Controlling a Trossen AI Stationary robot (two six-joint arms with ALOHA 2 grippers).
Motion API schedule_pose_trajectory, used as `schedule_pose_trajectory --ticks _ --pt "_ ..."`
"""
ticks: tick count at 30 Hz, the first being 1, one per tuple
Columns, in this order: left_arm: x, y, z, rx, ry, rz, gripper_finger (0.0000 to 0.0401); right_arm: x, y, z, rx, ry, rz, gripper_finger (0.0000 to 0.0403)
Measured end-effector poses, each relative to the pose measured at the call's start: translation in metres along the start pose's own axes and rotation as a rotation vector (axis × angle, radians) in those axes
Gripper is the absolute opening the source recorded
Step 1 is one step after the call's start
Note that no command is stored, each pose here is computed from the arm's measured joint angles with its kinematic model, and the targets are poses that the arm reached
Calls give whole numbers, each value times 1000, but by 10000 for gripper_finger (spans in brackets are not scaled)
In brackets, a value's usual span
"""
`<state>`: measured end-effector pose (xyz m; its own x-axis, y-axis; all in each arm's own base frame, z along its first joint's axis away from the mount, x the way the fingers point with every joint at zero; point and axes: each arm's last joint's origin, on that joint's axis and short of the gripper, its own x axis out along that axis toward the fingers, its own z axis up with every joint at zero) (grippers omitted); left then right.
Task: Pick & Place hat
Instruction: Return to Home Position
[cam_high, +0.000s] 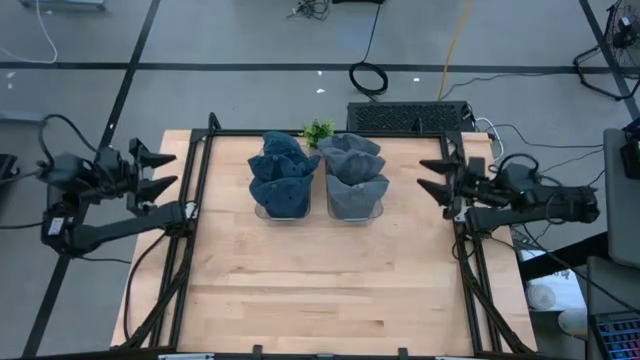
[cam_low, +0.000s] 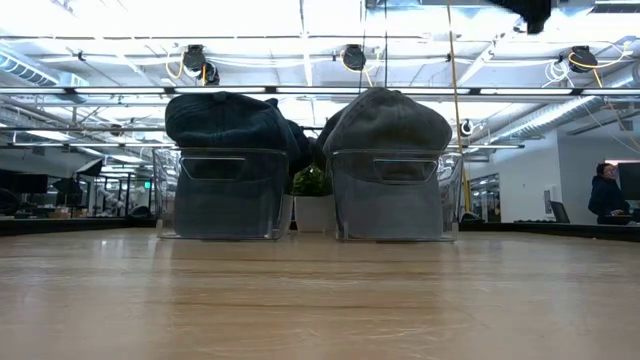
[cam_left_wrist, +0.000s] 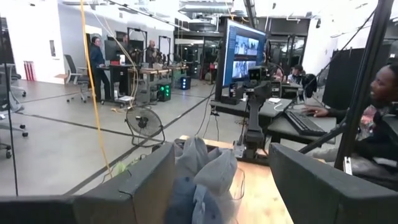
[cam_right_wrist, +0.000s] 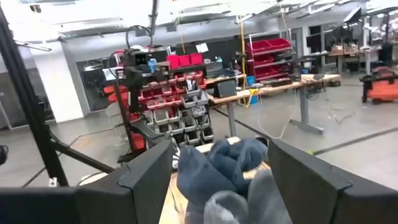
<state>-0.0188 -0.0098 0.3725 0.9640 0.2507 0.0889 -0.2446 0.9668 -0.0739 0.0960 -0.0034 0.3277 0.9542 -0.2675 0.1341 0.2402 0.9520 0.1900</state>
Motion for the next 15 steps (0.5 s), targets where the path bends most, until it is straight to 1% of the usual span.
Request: schedule_pose_trajectory --ticks 9,13,15 --pt "-4 3 -41 1 6 11 269 -3 -9 -57 19 -69 5 254" --pt "0 4 -48 0 51 14 269 -4 -13 -81 49 -106 14 254" --pt "3 4 -47 13 23 12 269 -6 -15 -90 64 -134 16 254"
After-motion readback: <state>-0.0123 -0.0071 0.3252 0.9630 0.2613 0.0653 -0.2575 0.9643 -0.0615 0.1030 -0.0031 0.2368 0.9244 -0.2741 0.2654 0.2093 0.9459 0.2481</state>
